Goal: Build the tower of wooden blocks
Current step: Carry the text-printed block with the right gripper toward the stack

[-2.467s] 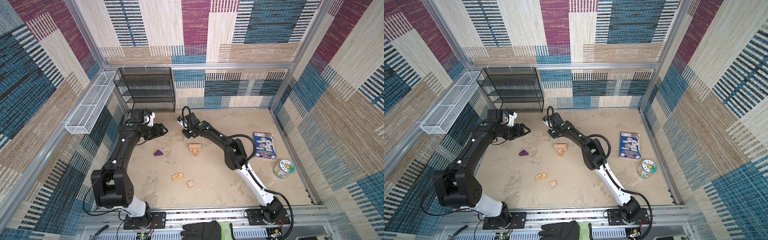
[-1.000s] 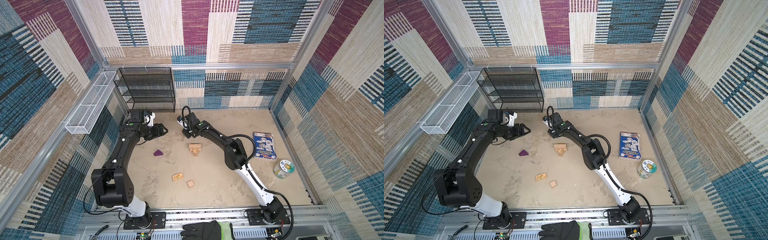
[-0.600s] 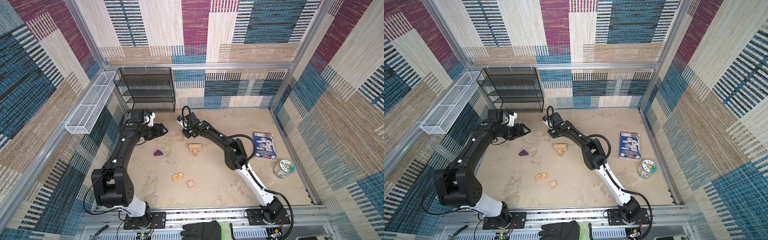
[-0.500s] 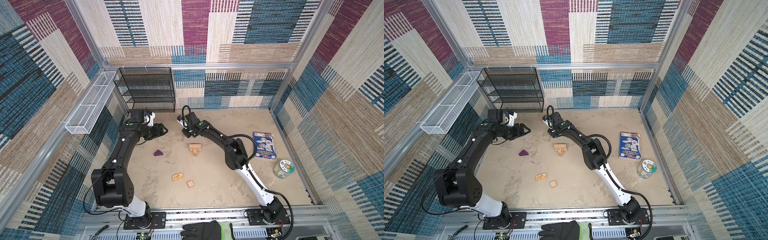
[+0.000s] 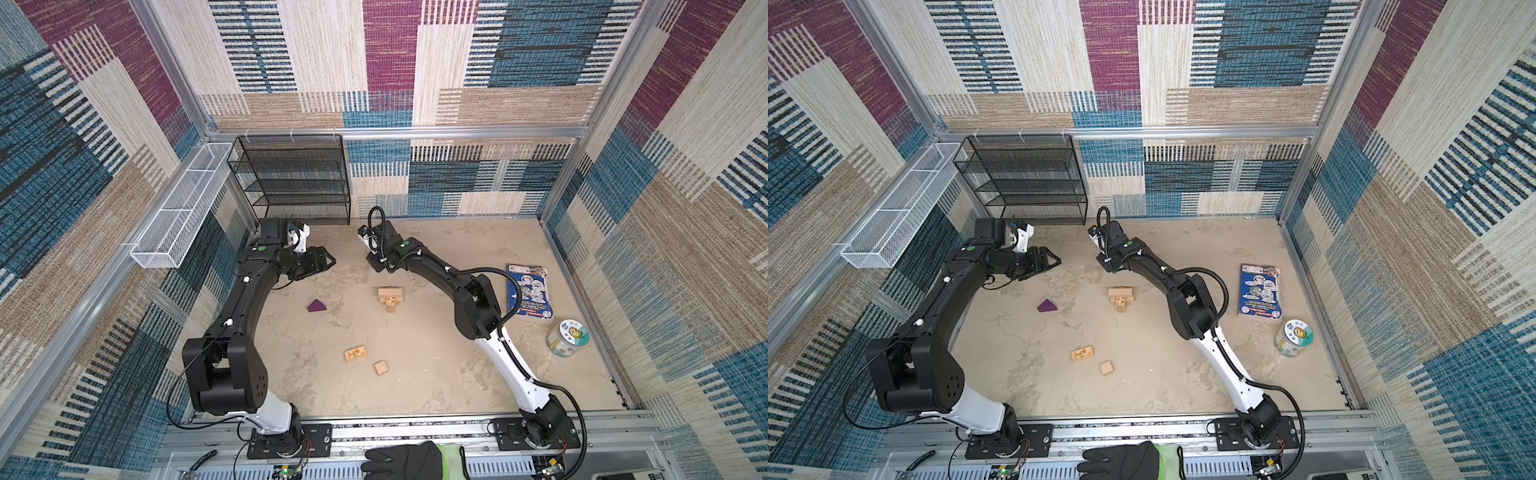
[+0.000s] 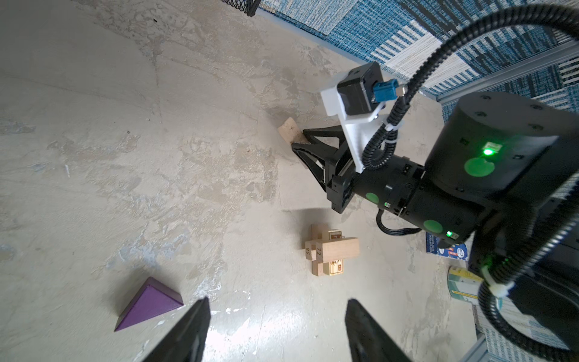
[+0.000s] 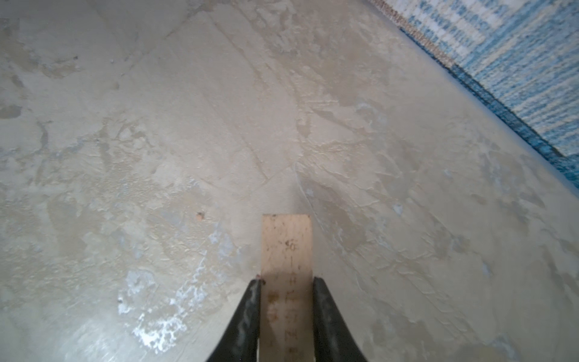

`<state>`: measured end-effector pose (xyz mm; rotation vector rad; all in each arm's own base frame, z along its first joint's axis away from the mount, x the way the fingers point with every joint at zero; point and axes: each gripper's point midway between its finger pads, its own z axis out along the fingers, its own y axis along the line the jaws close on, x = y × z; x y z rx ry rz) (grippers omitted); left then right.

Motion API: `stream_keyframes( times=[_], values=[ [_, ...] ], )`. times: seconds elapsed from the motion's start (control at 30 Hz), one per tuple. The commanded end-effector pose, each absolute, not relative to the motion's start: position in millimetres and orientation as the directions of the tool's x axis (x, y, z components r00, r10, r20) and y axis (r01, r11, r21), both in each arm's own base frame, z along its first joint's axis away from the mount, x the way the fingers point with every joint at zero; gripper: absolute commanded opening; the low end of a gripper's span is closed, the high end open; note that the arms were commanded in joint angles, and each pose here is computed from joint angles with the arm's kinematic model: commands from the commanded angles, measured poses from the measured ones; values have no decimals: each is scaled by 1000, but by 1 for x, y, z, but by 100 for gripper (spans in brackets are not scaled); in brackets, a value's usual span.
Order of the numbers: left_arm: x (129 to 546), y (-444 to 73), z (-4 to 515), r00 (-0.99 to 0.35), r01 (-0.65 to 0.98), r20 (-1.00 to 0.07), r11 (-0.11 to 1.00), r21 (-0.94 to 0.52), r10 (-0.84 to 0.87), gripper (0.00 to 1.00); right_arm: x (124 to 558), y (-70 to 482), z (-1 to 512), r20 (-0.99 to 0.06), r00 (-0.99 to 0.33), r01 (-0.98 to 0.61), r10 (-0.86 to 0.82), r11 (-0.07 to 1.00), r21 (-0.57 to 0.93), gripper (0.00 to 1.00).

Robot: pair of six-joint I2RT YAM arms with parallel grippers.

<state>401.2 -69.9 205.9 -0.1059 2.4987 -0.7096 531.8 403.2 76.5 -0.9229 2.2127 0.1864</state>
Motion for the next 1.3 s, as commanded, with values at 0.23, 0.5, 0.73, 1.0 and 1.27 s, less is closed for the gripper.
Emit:
stream_keyframes(
  times=[0.23,0.5,0.73,1.0,1.27],
  values=[
    [400,-78,207,-863,66,-454,841,-537,-222,72,537,372,106,-701,-573,-477,-425,868,-136,0],
    [397,-85,206,-865,81,-460,850,-520,-199,72,527,344,117,-702,-633,-351,-325,929,-114,0],
    [394,-97,206,-869,111,-468,858,-502,-161,71,516,329,132,-711,-666,-273,-226,961,-49,0],
    [385,-126,197,-890,171,-449,857,-487,-77,69,499,318,144,-690,-713,-203,-126,979,31,0],
    [378,-150,186,-908,216,-420,853,-475,-4,69,470,313,145,-645,-764,-153,-28,978,139,0]
  ],
)
